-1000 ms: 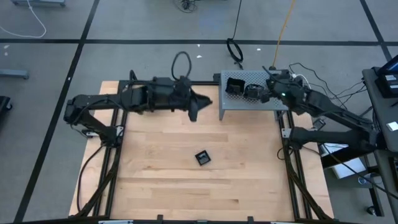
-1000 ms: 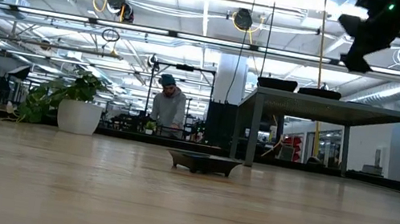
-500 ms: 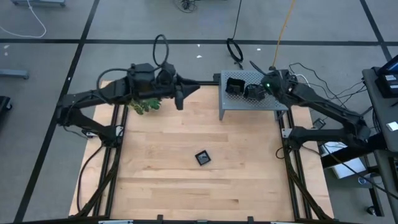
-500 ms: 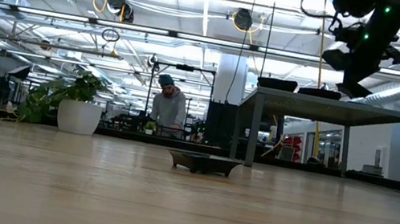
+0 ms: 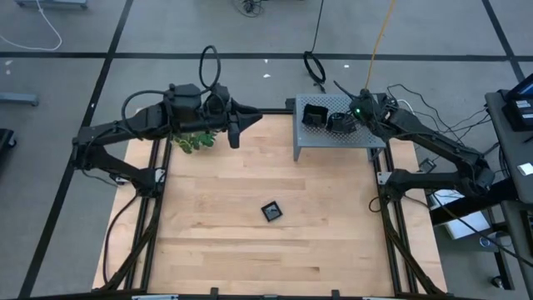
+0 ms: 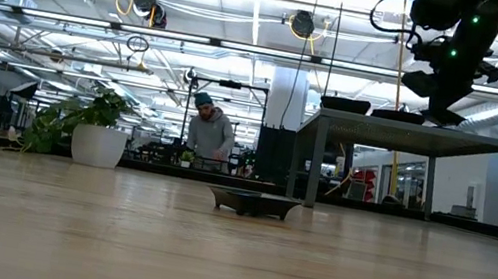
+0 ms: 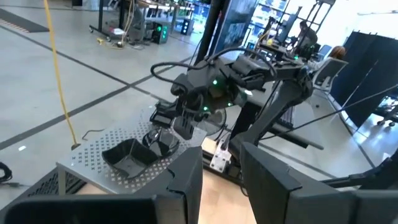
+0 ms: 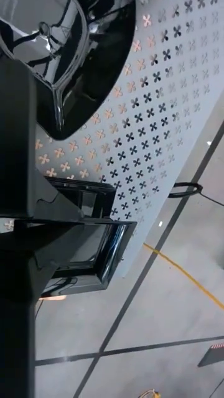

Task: Pick & Place Mini shaped plates
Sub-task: Stack the square plate on top of the square plates on the shelf

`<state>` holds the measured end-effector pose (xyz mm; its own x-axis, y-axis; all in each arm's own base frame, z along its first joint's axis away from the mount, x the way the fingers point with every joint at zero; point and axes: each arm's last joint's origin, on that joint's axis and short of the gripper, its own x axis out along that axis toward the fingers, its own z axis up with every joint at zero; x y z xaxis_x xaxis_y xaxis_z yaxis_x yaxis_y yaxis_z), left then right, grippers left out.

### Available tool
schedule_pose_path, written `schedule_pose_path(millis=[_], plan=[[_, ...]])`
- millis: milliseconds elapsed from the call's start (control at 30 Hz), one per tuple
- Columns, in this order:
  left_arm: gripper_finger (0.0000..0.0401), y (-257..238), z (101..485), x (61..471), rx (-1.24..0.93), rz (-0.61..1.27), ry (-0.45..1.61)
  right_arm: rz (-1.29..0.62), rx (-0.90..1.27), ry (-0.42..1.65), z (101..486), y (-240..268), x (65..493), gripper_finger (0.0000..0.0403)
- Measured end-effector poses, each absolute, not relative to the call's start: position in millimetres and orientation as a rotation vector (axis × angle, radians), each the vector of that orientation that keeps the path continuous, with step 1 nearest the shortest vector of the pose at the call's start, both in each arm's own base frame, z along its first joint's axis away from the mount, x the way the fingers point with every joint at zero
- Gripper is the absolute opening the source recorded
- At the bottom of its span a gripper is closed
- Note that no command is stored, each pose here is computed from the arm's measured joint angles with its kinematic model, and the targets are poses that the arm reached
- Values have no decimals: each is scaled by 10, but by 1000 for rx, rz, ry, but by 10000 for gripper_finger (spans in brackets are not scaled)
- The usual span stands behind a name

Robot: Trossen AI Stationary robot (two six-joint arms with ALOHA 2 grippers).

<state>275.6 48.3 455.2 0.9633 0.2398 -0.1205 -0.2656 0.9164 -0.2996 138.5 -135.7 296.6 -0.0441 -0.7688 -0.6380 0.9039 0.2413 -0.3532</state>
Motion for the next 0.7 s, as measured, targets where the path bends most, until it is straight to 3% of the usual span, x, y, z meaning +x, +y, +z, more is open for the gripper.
schedule_pose_path(millis=[700], plan=[[111,482,4558,2751,-320,260,79,-1299,207,888,2957,-1348,1398,4]])
